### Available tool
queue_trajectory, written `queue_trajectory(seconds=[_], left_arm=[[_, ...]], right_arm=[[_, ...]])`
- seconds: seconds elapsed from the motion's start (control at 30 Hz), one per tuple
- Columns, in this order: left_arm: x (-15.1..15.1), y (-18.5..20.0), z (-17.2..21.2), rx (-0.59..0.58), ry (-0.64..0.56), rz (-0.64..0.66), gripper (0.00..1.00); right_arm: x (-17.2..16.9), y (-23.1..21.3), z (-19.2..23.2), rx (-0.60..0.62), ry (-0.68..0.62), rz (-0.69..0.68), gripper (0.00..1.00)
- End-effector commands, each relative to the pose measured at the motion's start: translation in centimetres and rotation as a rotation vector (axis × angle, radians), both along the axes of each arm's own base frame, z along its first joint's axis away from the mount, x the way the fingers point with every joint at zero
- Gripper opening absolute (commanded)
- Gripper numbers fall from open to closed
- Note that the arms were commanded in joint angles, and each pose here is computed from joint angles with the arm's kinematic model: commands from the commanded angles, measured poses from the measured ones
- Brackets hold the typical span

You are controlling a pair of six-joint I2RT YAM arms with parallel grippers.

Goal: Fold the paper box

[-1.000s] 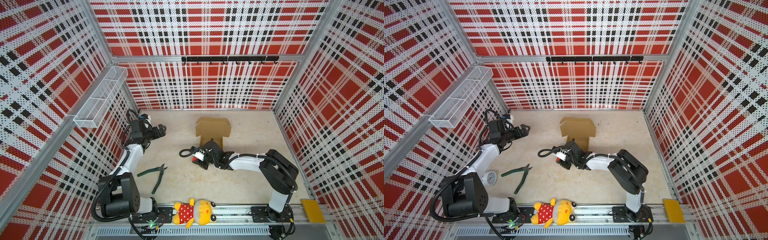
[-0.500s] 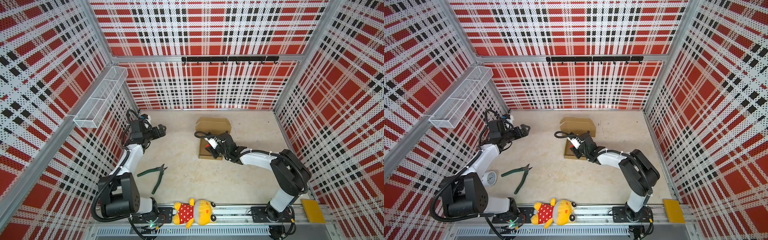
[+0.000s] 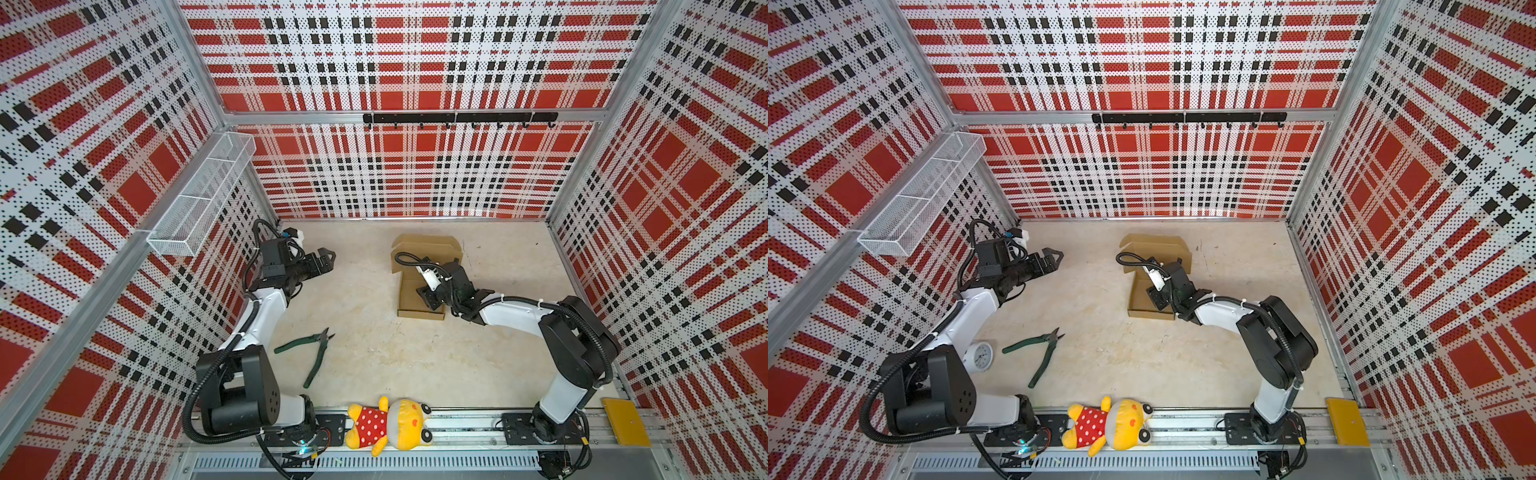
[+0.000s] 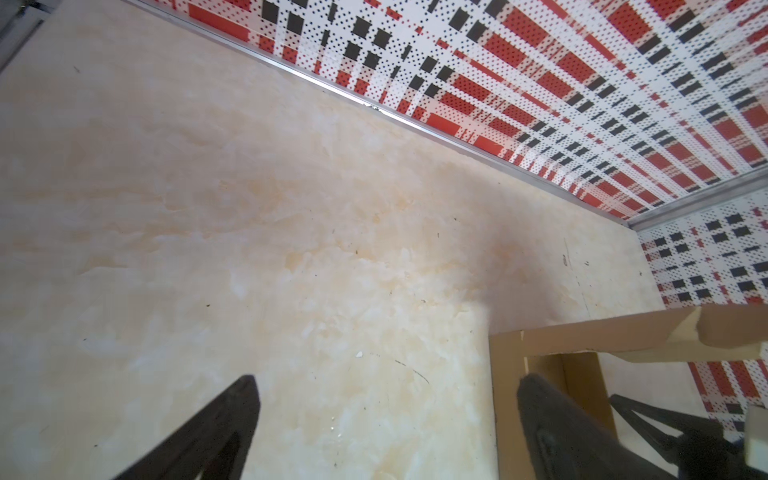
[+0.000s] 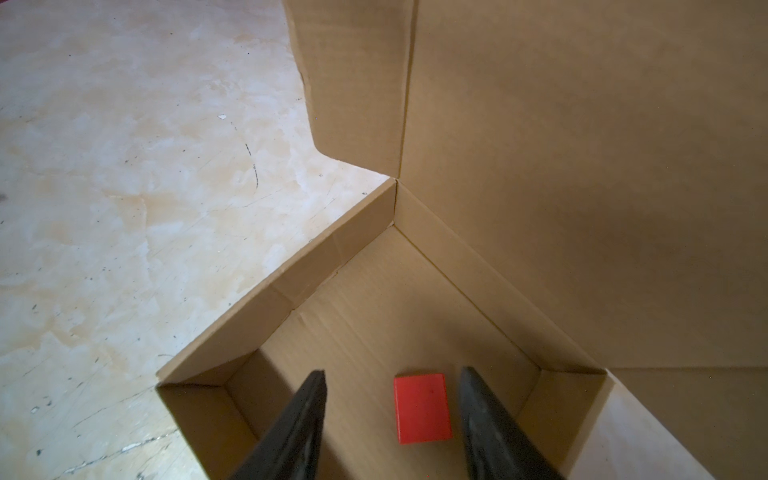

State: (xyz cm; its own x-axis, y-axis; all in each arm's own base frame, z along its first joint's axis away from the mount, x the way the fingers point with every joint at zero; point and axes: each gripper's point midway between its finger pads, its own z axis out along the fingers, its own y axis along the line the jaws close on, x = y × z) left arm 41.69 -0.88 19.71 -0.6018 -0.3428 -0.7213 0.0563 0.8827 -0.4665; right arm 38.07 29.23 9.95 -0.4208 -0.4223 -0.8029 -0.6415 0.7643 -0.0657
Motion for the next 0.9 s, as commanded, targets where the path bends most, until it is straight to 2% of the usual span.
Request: queue_trajectory(seconds=[0.0, 0.2, 0.37, 0.5, 0.7, 0.87], left_arm=[[-0.1, -1.5, 1.9, -0.033, -0.070, -0.096, 1.00], [0.3, -3.4, 2.9, -0.010, -0.095, -0.179, 0.97], [0.3, -7.1, 4.6, 0.004, -0.141, -0.329, 0.96], [0.7, -9.5, 5.0, 0.010, -0.146, -0.395, 0.94], [0.8, -13.1, 5.6, 0.076, -0.210, -0.512, 0.94], [1.7, -15.3, 6.2, -0.002, -0.245, -0.560, 0.93]], right_arm=[[0.8, 0.1, 2.1, 0.028, -0.058, -0.023, 0.54], [-0.1, -1.0, 4.0, 0.054, -0.077, -0.031, 0.55], [-0.9, -3.0, 5.2, 0.096, -0.063, -0.052, 0.54], [-1.1, -5.0, 5.6, 0.122, -0.056, -0.081, 0.52], [-1.5, -7.9, 7.5, 0.133, -0.057, -0.096, 0.51], [-1.0, -11.5, 8.7, 0.193, -0.018, -0.155, 0.51]])
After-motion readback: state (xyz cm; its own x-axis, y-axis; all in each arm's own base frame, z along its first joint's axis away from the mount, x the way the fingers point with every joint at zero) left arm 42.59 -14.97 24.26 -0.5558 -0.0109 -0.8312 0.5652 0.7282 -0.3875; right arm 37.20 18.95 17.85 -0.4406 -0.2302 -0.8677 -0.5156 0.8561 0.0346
